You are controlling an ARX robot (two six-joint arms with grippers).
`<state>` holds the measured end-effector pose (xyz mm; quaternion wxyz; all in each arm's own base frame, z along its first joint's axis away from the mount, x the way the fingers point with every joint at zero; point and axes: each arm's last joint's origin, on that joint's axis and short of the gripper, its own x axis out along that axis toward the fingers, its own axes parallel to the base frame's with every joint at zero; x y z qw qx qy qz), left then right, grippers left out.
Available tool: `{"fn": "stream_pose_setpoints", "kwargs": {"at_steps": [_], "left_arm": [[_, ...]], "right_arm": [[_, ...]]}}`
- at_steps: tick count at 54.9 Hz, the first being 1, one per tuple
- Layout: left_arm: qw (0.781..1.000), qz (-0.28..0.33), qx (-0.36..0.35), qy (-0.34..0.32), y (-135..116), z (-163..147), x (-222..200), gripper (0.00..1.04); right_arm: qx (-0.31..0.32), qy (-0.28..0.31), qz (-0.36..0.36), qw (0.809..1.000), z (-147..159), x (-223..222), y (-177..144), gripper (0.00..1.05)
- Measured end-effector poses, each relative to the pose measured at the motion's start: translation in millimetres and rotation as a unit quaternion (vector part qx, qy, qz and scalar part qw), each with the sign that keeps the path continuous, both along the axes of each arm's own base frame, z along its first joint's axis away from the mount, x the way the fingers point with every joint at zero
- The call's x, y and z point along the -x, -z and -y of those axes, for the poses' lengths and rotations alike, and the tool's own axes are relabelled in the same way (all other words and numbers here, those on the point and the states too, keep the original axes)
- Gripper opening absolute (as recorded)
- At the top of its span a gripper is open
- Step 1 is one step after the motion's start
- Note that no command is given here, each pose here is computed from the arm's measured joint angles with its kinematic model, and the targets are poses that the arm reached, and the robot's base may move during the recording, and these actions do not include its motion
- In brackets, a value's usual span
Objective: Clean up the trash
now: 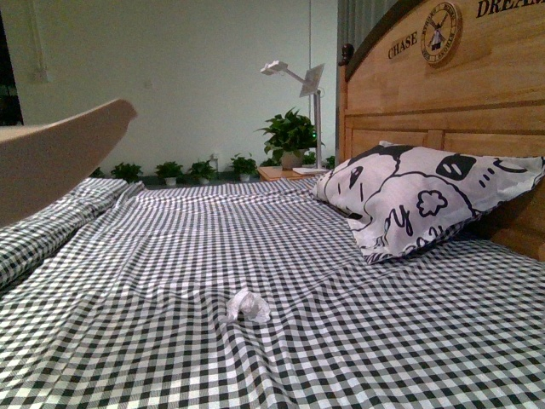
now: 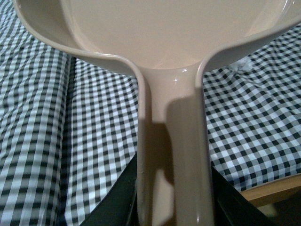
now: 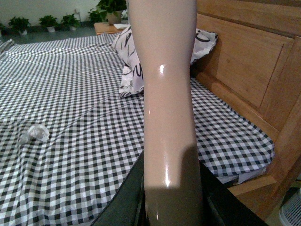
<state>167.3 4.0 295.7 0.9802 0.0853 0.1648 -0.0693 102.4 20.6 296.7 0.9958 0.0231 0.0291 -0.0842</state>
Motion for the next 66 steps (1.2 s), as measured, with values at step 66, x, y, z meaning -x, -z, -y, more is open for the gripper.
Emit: {"fn": "stream_pose_setpoints", "kwargs": {"at_steps": [66], "left_arm": [[0.951,-0.150,-0.146,0.227,91,-41,-143,0.26]], "right_arm": [[0.000,0.000,0.000,1.000,0,0,0,0.20]]}}
